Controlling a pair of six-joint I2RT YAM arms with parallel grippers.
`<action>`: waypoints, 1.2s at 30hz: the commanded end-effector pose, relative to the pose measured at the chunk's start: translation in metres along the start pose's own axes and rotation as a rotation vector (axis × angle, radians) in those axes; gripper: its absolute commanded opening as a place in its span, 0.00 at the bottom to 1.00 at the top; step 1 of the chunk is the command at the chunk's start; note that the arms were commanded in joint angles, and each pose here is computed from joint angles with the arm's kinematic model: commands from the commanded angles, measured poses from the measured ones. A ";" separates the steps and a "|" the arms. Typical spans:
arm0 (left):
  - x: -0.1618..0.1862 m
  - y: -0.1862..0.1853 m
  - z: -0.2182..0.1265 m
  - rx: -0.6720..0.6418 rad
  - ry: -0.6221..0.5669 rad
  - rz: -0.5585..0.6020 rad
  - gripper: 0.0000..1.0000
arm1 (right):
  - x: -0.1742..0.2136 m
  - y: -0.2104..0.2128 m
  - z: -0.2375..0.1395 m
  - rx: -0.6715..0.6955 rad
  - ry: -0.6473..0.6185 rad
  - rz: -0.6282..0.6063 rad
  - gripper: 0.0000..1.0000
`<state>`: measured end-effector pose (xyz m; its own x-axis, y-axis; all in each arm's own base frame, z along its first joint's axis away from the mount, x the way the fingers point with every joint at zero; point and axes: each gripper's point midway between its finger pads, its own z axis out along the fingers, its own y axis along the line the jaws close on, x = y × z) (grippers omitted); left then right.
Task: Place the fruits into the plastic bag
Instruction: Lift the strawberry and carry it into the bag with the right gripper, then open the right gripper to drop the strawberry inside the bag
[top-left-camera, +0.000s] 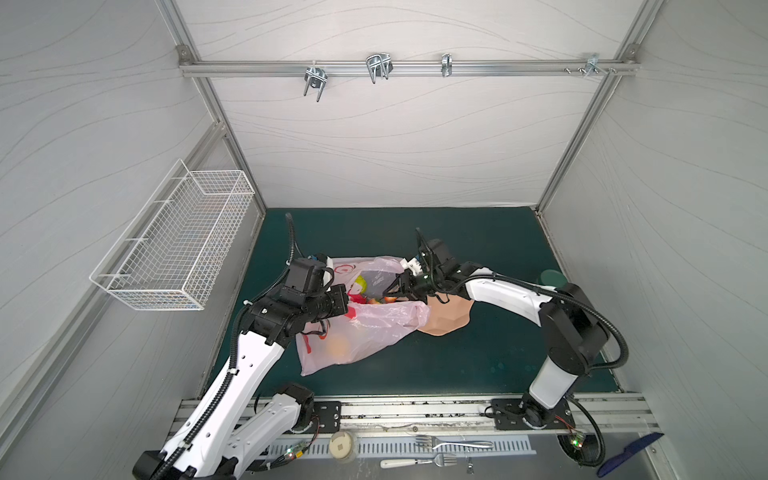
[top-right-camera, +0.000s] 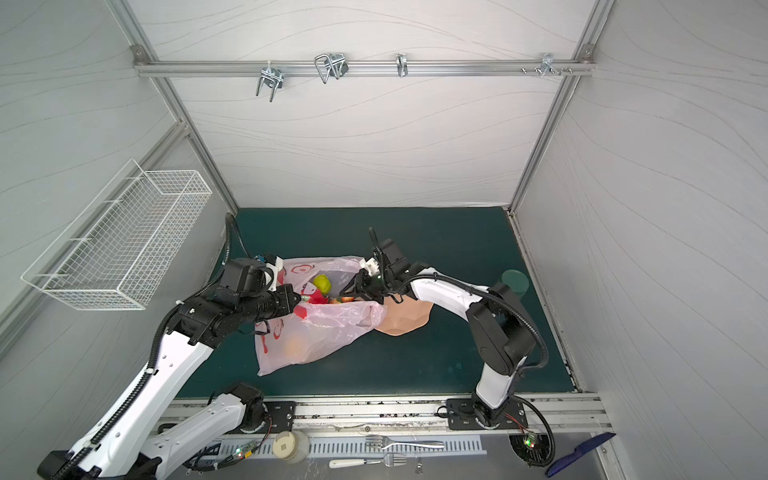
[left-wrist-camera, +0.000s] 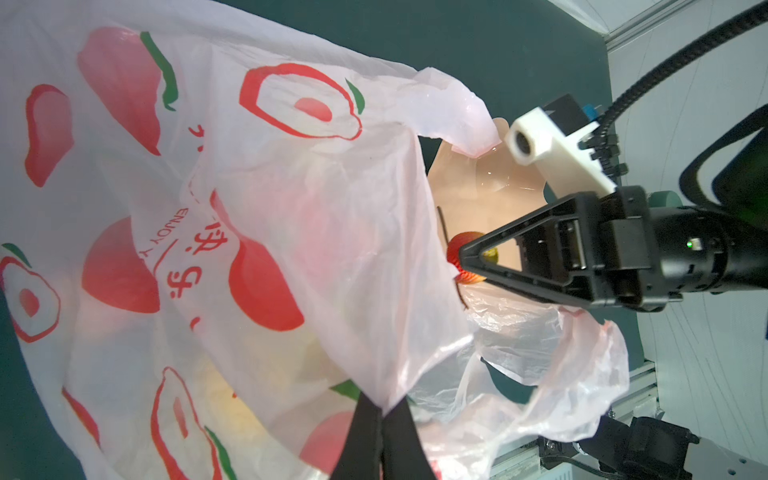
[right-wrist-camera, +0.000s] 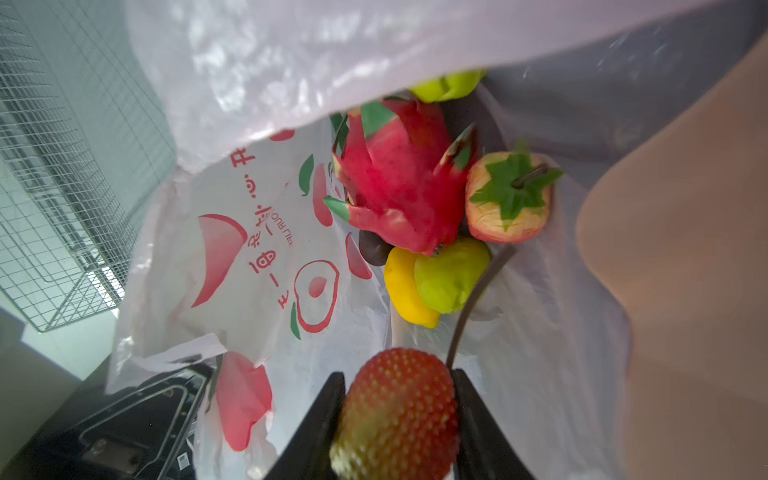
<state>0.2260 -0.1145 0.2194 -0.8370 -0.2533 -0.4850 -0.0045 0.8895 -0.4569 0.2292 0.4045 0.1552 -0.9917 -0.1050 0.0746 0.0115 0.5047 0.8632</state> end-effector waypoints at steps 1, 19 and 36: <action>-0.012 -0.010 -0.006 0.028 -0.043 0.013 0.00 | 0.012 0.031 0.021 -0.063 0.059 -0.008 0.13; -0.013 -0.002 -0.016 -0.006 -0.080 0.010 0.00 | 0.059 0.041 0.063 -0.014 0.292 -0.024 0.70; -0.010 0.004 -0.019 -0.032 -0.081 0.006 0.00 | 0.025 0.032 -0.022 0.072 0.113 -0.170 0.93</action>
<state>0.2229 -0.1027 0.2245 -0.8095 -0.2681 -0.5223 -0.0239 0.9039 -0.4270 0.2080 0.4185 0.1864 -0.9590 -0.2766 0.0618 -0.0872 0.4954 0.8643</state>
